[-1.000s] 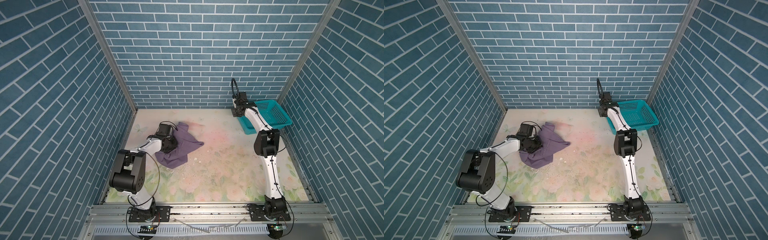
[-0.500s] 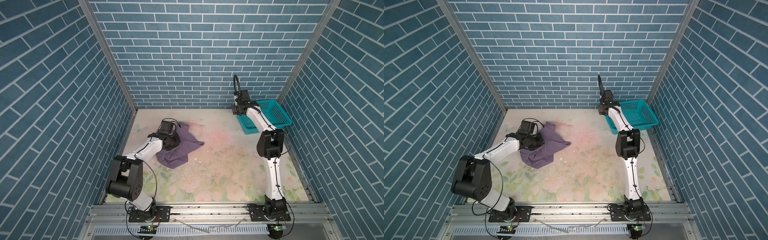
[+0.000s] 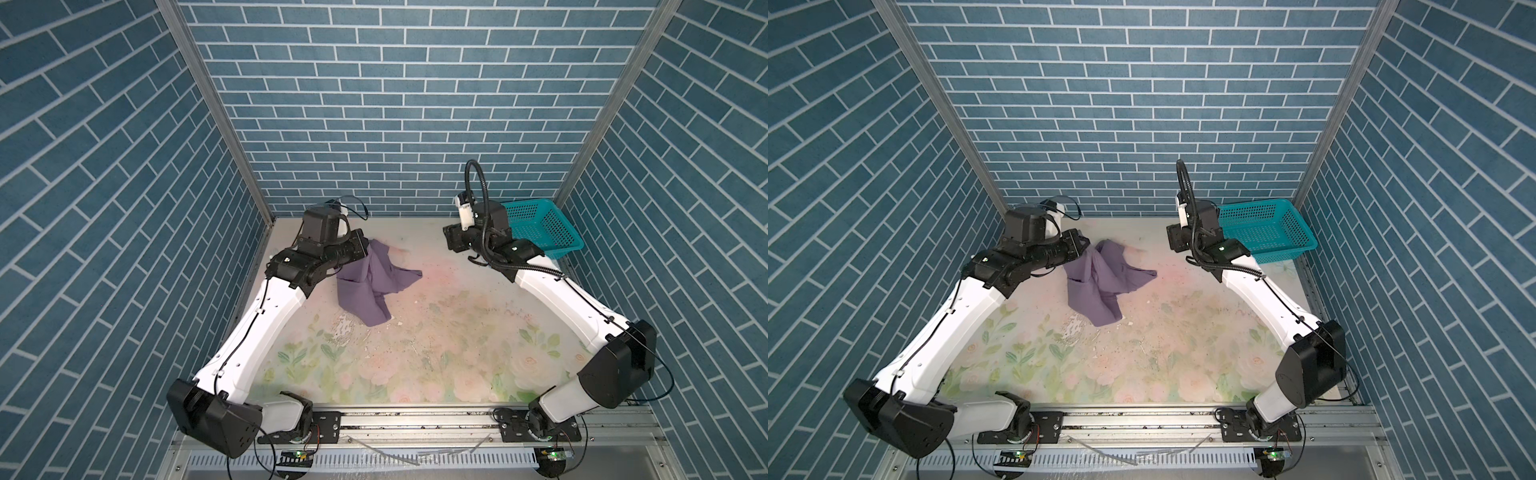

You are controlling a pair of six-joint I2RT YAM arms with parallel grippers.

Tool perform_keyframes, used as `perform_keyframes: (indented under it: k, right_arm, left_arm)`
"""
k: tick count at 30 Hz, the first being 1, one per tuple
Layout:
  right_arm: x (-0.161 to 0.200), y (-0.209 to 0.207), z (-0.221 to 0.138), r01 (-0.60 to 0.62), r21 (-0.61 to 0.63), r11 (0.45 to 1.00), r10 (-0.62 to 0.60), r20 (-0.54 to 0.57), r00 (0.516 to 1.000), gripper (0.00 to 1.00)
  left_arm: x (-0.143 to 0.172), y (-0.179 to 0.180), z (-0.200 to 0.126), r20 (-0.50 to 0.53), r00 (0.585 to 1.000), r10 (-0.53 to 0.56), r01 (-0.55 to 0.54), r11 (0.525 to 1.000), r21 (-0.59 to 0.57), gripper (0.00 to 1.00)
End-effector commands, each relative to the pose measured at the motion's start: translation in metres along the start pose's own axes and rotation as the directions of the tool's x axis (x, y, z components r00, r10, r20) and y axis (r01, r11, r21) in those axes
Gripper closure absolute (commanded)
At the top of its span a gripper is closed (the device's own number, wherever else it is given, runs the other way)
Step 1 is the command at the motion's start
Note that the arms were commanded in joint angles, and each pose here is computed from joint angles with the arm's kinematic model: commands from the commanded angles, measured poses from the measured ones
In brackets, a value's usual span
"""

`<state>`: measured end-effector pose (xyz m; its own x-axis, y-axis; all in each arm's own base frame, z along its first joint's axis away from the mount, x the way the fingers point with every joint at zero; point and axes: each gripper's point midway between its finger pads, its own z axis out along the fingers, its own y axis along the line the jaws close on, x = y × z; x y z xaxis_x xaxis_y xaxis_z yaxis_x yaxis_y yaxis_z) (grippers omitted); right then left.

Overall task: Fold and stack the trousers
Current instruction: Flatten out the trousers at the center of the table.

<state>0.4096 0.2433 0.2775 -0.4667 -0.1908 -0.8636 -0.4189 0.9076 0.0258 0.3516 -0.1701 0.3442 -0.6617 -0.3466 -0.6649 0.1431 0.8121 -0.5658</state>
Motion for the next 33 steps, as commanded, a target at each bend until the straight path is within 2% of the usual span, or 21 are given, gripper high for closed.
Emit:
perform_keyframes:
  k: [1, 3, 5, 6, 8, 10, 11, 14, 19, 22, 24, 28, 33]
  right_arm:
    - [0.048, 0.024, 0.022, -0.087, -0.071, 0.994, 0.078, -0.119, 0.99, 0.3]
    - [0.069, 0.035, 0.032, -0.105, -0.092, 0.99, 0.087, -0.182, 0.98, 0.3]
    - [0.084, 0.042, 0.039, -0.132, -0.111, 0.985, 0.104, -0.231, 0.967, 0.3]
    - [0.091, 0.044, 0.043, -0.146, -0.116, 0.982, 0.113, -0.252, 0.961, 0.3]
    - [0.103, 0.045, 0.048, -0.16, -0.112, 0.981, 0.123, -0.283, 0.951, 0.3]
    - [0.112, 0.043, 0.05, -0.157, -0.098, 0.983, 0.121, -0.302, 0.946, 0.3]
    - [0.115, 0.042, 0.05, -0.155, -0.094, 0.983, 0.119, -0.308, 0.944, 0.3]
    - [0.125, 0.036, 0.049, -0.127, -0.07, 0.989, 0.097, -0.323, 0.942, 0.3]
    - [0.143, 0.035, 0.052, -0.112, -0.07, 0.991, 0.078, -0.367, 0.927, 0.29]
    - [0.154, 0.043, 0.056, -0.155, -0.11, 0.982, 0.096, -0.415, 0.905, 0.29]
    - [0.155, 0.047, 0.059, -0.212, -0.141, 0.967, 0.132, -0.435, 0.891, 0.33]
    - [0.148, 0.032, 0.058, -0.331, -0.146, 0.932, 0.238, -0.442, 0.865, 0.44]
    - [0.144, -0.011, 0.041, -0.442, -0.088, 0.893, 0.374, -0.402, 0.836, 0.5]
  left_arm:
    - [-0.025, -0.016, -0.047, 0.114, 0.988, 0.102, -0.102, 0.995, 0.0, 0.96]
    - [-0.029, 0.007, -0.064, 0.167, 0.978, 0.126, -0.106, 0.987, -0.124, 0.91]
    - [-0.025, 0.04, -0.072, 0.181, 0.975, 0.128, -0.077, 0.961, -0.264, 0.88]
    - [-0.019, 0.059, -0.073, 0.177, 0.978, 0.11, -0.048, 0.944, -0.326, 0.83]
    - [0.002, 0.101, -0.067, 0.134, 0.99, 0.033, 0.027, 0.906, -0.423, 0.68]
    - [0.029, 0.141, -0.058, 0.077, 0.993, -0.09, 0.116, 0.871, -0.477, 0.36]
    - [0.043, 0.156, -0.052, 0.049, 0.988, -0.15, 0.155, 0.859, -0.487, 0.28]
    - [0.066, 0.178, -0.043, 0.004, 0.977, -0.215, 0.187, 0.839, -0.512, 0.2]
    - [0.057, 0.159, -0.018, -0.011, 0.982, -0.19, 0.168, 0.893, -0.417, 0.17]
    - [0.054, 0.126, 0.012, -0.071, 0.993, -0.094, 0.062, 0.928, -0.368, 0.16]
    - [0.059, 0.095, 0.041, -0.145, 0.989, 0.001, -0.049, 0.944, -0.326, 0.17]
    - [0.085, 0.048, 0.095, -0.275, 0.954, 0.117, -0.185, 0.954, -0.235, 0.24]
    - [0.118, 0.031, 0.146, -0.391, 0.901, 0.189, -0.298, 0.924, -0.241, 0.2]
